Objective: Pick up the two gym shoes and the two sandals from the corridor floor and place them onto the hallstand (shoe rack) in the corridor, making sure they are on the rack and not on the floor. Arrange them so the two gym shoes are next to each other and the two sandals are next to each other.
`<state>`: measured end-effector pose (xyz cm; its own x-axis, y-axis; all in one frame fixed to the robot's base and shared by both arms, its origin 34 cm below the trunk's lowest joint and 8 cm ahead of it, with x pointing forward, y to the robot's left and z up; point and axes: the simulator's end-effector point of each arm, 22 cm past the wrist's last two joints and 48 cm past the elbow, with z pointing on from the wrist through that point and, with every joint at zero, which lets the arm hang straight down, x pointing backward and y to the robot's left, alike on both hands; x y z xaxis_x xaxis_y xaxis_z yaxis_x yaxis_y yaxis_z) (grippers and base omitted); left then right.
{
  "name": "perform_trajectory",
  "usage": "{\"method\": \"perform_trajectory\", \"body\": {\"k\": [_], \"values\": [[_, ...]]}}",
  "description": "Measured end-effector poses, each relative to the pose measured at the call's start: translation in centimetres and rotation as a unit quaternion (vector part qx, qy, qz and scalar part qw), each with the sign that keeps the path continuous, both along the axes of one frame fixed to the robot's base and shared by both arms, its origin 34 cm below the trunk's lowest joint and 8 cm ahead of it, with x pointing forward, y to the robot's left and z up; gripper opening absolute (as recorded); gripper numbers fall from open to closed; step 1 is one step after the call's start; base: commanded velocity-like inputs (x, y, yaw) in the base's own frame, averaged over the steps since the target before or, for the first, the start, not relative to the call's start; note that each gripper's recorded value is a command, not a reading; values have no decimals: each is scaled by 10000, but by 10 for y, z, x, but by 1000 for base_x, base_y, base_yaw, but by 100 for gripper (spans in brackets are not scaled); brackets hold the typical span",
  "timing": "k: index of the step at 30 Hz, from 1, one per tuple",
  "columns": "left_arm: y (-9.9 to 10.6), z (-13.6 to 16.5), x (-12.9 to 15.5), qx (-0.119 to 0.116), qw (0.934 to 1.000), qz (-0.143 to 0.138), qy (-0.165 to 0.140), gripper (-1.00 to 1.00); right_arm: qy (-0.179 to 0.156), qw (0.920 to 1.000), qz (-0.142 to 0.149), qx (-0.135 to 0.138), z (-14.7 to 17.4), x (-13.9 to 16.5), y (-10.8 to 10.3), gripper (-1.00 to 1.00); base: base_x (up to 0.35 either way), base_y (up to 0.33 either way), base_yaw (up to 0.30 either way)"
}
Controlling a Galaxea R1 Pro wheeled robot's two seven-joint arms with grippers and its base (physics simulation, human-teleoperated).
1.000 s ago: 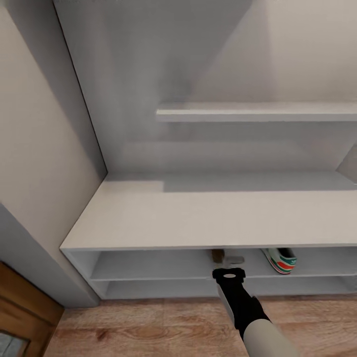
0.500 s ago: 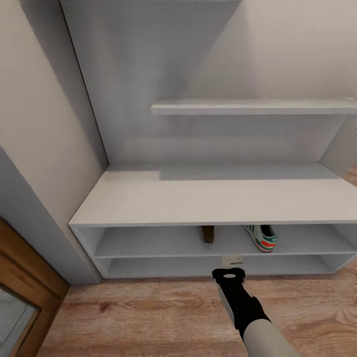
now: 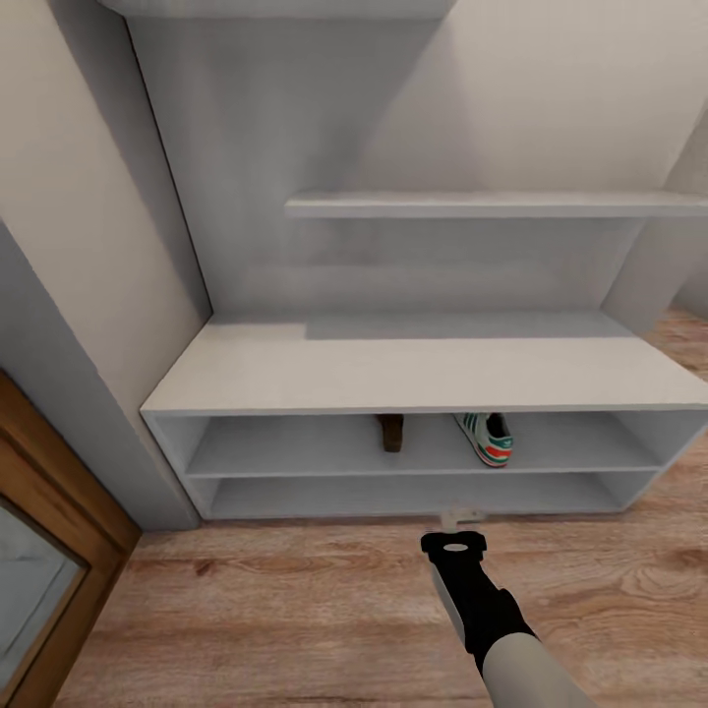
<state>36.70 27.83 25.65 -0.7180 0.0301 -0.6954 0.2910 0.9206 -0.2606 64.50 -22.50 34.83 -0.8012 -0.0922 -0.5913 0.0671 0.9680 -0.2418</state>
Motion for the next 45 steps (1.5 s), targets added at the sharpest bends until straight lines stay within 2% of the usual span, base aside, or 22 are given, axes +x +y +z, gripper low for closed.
{"method": "perform_trajectory", "body": {"k": [5,14,16,27,28,37,45], "values": [[0,0,0,1,10000,0,2,100,-74,10000,4,9,1,2,0,100,-200,-221,0],[3,0,0,20,10000,25,10,100,-44,9999,125,87,-25,-18,11,100,-223,-207,0],[10,0,3,56,9999,161,-10,100,-51,9997,188,135,-37,-29,17,100,-270,-152,0],[26,-1,9,245,9982,545,-56,100,-95,9993,280,212,-51,-44,25,100,-152,-51,0],[35,-4,11,384,9967,712,-47,100,27,9990,369,264,-67,-64,32,100,-5,-1,0],[48,-6,13,635,9931,981,-58,100,170,9994,313,-5,-80,-80,-12,100,-2,-1,0],[53,-7,13,707,9919,1050,-56,100,275,9992,238,-175,-86,-89,-41,100,0,0,-4]]}}
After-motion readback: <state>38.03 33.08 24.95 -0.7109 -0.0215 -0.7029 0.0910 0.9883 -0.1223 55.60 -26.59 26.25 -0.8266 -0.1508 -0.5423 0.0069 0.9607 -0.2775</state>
